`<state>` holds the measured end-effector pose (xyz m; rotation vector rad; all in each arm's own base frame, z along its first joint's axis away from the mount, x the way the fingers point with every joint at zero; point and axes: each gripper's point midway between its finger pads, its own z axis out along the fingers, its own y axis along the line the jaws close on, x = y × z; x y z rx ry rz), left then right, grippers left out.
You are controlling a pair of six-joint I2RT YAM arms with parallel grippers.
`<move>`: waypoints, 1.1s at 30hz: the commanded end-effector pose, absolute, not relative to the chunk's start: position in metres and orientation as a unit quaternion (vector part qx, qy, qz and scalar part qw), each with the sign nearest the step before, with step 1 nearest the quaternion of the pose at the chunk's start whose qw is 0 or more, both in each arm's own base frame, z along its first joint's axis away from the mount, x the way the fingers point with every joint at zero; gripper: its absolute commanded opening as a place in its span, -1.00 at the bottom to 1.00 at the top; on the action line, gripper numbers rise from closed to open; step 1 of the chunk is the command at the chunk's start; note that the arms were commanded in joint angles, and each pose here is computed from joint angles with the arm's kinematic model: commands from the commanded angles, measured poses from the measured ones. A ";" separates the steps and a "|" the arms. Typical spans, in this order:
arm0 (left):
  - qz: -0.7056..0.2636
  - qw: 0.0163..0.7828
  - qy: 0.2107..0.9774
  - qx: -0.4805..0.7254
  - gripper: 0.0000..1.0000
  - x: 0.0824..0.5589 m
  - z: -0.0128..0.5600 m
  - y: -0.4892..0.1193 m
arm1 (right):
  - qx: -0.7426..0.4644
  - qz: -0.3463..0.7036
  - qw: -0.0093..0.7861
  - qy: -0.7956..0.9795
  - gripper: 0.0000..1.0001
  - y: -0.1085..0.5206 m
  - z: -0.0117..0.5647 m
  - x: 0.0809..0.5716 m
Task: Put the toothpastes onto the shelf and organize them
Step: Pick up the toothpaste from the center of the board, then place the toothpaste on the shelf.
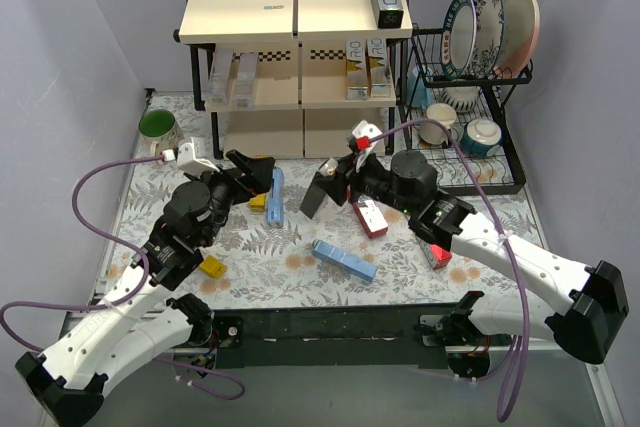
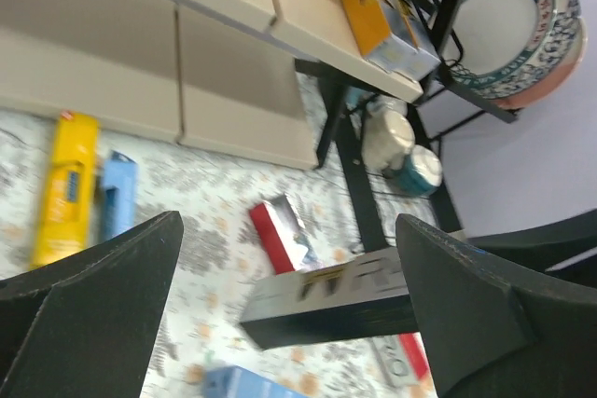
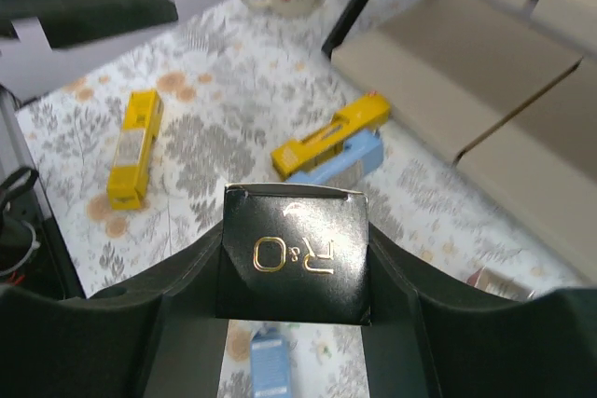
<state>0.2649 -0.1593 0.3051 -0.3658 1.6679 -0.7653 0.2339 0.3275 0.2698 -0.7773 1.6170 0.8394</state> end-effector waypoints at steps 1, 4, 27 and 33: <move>-0.237 0.680 0.683 -0.126 0.97 0.263 0.347 -0.118 | -0.301 0.365 0.693 0.543 -0.39 0.315 0.417 0.235; -0.203 0.720 0.654 -0.118 0.96 0.259 0.360 -0.099 | -0.294 0.352 0.745 0.484 -0.41 0.305 0.474 0.232; -0.118 0.743 0.646 -0.133 0.96 0.268 0.316 -0.068 | -0.114 0.157 0.948 0.251 -0.41 0.262 0.658 0.280; -0.099 0.746 0.643 -0.142 0.96 0.267 0.318 -0.057 | -0.085 0.090 0.956 0.265 -0.40 0.272 0.647 0.324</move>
